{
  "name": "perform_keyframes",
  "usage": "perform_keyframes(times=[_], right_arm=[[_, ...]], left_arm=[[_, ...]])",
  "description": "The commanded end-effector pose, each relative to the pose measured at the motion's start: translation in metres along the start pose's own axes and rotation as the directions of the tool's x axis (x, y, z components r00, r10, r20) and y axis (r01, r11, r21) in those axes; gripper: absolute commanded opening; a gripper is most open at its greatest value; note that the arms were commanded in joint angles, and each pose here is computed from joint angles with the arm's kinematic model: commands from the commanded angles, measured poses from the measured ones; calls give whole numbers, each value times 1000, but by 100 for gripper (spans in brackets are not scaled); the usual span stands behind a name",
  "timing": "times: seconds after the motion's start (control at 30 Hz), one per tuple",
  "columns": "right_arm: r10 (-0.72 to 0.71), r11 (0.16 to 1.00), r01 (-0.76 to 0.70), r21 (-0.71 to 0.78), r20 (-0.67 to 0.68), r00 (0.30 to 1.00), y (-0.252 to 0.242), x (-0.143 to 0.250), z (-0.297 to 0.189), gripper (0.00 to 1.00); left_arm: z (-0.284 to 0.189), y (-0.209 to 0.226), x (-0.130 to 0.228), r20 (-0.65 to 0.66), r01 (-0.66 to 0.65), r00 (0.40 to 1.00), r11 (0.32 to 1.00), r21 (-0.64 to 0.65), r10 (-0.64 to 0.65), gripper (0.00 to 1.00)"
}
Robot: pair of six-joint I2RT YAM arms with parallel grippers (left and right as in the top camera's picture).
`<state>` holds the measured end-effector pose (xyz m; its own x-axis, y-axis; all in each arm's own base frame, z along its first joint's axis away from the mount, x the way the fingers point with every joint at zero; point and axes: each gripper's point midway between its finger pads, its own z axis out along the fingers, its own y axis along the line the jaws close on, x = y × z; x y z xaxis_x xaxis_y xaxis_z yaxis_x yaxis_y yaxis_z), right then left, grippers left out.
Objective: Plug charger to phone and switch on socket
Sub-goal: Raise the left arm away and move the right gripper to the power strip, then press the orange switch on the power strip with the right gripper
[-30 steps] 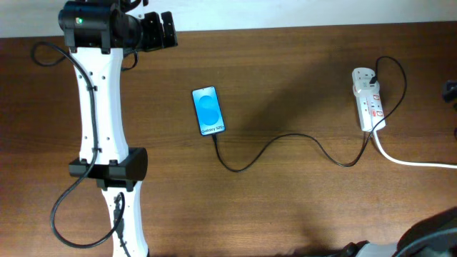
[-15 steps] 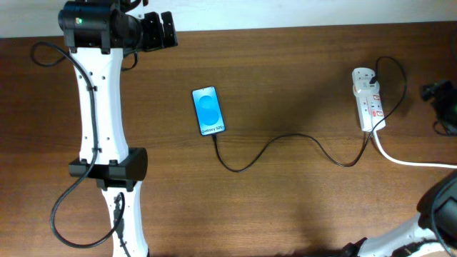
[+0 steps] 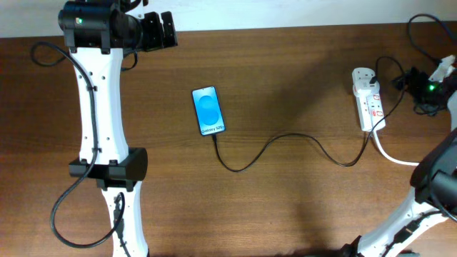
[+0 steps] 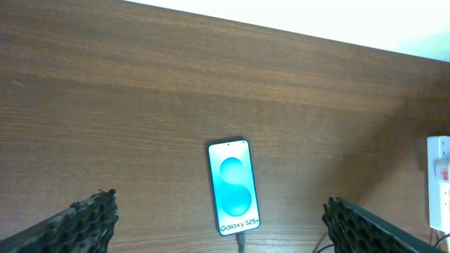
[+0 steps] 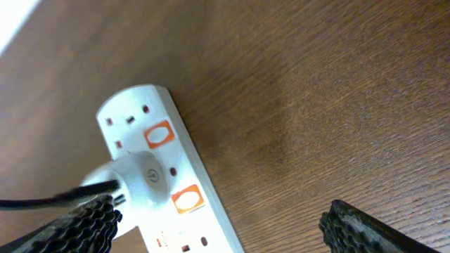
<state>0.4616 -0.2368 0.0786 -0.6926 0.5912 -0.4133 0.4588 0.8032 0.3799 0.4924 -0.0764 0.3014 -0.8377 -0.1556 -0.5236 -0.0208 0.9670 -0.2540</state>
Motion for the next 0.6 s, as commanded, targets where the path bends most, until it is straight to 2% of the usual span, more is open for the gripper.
perform_keyframes(times=[0.0, 0.3, 0.57], right_arm=[[-48, 996, 50, 72, -21, 999, -10, 2, 12, 97], [1, 996, 11, 86, -134, 991, -22, 33, 35, 97], [3, 998, 6, 57, -156, 988, -15, 39, 39, 97]], left_arm=[[-7, 1, -2, 19, -9, 1000, 1000, -8, 9, 99], [-7, 1, -2, 19, -9, 1000, 1000, -8, 9, 99], [-7, 1, -2, 19, -9, 1000, 1000, -8, 9, 99]])
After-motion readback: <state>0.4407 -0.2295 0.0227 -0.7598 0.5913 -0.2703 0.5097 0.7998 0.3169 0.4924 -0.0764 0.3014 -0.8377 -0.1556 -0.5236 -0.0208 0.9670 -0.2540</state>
